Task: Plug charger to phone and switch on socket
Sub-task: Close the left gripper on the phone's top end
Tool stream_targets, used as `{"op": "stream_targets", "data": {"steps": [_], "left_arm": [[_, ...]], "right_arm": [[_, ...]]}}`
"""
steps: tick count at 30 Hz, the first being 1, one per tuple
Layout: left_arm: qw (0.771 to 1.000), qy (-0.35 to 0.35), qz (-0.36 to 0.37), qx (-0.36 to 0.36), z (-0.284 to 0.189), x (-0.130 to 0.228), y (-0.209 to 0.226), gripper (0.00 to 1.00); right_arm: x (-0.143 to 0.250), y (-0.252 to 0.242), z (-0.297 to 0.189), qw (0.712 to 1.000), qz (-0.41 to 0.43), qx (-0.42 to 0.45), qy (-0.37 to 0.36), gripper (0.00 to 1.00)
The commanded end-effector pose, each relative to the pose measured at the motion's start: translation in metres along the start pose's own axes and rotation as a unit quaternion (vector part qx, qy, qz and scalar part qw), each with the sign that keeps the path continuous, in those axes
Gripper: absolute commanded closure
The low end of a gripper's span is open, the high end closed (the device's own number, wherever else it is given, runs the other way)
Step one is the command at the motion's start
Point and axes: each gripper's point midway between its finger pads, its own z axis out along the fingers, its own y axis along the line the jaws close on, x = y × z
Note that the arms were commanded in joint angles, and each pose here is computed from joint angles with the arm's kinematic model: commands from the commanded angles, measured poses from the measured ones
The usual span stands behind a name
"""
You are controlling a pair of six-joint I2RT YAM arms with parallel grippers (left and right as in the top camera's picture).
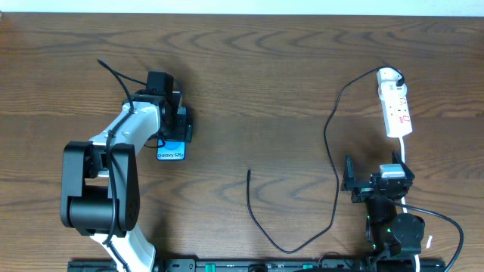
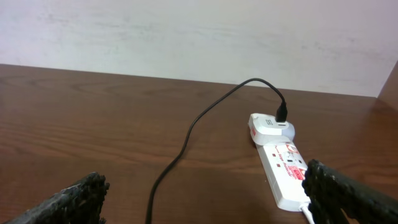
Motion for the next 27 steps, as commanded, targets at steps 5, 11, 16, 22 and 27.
{"op": "stream_targets", "data": {"steps": [5,11,16,22,27], "left_arm": [[1.0,0.018,0.005,-0.007,0.0074,0.012,0.0015,0.18],[1.0,0.018,0.005,-0.007,0.0074,0.012,0.0015,0.21],[1.0,0.018,0.005,-0.007,0.0074,0.0119,0.0015,0.21],[1.0,0.017,0.005,-0.007,0.0074,0.0117,0.0015,0.22],[1.0,0.017,0.005,-0.007,0.0074,0.0114,0.0015,0.26]], "right_arm": [[0.0009,0.0003,-0.0002,1.0,0.005,0.001,0.0,0.01],[0.0009,0.0003,-0.0002,1.0,0.005,0.001,0.0,0.01],[0.0009,0.0003,-0.0002,1.0,0.005,0.001,0.0,0.01],[0.001,0.0003,-0.0001,1.0,0.005,0.001,0.0,0.01],[0.001,0.0003,-0.0001,1.0,0.005,0.001,0.0,0.01]]}}
